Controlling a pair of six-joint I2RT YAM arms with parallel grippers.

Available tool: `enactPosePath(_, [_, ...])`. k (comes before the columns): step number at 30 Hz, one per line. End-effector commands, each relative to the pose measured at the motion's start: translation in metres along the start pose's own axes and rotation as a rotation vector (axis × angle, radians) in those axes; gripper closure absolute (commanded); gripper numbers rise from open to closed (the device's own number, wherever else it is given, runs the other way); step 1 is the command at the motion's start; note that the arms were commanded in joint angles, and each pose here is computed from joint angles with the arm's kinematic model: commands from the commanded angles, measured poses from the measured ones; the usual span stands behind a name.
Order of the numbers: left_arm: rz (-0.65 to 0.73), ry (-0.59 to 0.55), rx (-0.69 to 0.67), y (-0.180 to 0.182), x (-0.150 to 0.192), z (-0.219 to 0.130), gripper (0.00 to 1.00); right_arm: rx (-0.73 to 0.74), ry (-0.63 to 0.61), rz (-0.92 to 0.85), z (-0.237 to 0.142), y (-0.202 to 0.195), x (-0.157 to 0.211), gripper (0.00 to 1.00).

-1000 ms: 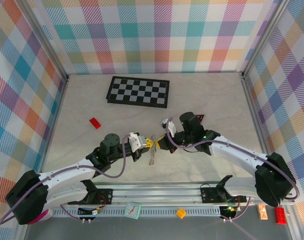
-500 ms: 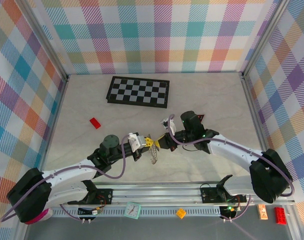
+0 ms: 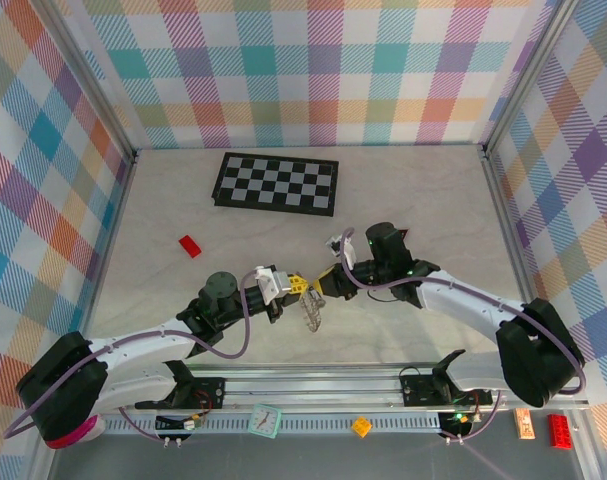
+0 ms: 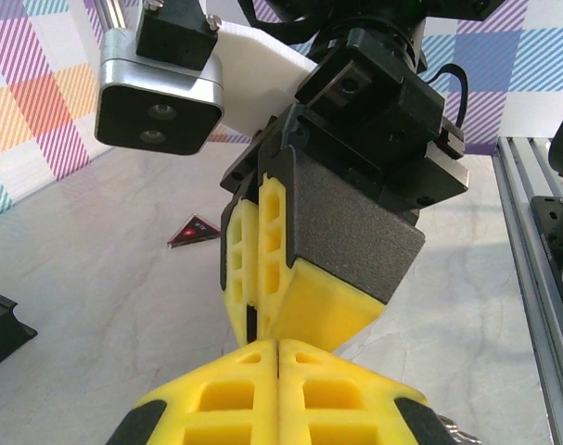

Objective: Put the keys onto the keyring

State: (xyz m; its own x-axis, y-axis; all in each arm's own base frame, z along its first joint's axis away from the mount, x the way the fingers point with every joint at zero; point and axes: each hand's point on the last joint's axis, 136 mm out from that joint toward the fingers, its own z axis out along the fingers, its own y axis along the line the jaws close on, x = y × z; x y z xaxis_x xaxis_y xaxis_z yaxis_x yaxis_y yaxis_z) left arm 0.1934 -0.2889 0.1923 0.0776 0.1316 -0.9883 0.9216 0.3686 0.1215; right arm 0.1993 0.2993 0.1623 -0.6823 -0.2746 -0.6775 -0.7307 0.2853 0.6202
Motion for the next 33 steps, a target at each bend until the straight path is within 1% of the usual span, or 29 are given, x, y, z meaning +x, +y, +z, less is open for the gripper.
enactPosePath(1, [0.01, -0.061, 0.012, -0.004, -0.013, -0.001, 1.0, 0.005, -0.036, -0.048, -0.007, 0.002, -0.005, 0.82])
enactPosePath(3, [-0.001, -0.06, 0.011, -0.004, -0.012, -0.002, 1.0, 0.044, -0.066, -0.093, -0.012, 0.0, -0.007, 0.77])
enactPosePath(5, [-0.012, -0.059, 0.01, -0.004, -0.011, -0.002, 1.0, 0.072, -0.107, -0.179, -0.019, 0.001, -0.008, 0.72])
enactPosePath(7, [-0.021, -0.065, 0.013, -0.005, -0.01, -0.003, 1.0, 0.045, -0.113, -0.289, -0.022, 0.01, -0.004, 0.62])
enactPosePath(9, [-0.026, -0.075, 0.017, -0.006, -0.01, -0.003, 1.0, 0.046, -0.123, -0.39, -0.022, 0.011, -0.004, 0.61])
enactPosePath(13, [-0.038, -0.093, 0.032, -0.008, -0.011, -0.002, 1.0, 0.003, -0.158, -0.551, -0.019, 0.02, -0.012, 0.61])
enactPosePath(17, [-0.044, -0.099, 0.04, -0.009, -0.011, -0.002, 1.0, -0.043, -0.143, -0.618, -0.013, 0.025, -0.008, 0.62])
enactPosePath(24, [-0.053, -0.112, 0.051, -0.011, -0.012, -0.003, 1.0, -0.027, -0.131, -0.645, -0.002, 0.017, -0.008, 0.66])
enactPosePath(29, [-0.056, -0.111, 0.051, -0.011, -0.012, -0.003, 1.0, -0.084, -0.117, -0.658, 0.004, 0.024, -0.006, 0.69])
enactPosePath(33, [-0.056, -0.111, 0.057, -0.012, -0.012, -0.003, 1.0, -0.089, -0.124, -0.667, 0.007, 0.025, -0.007, 0.75])
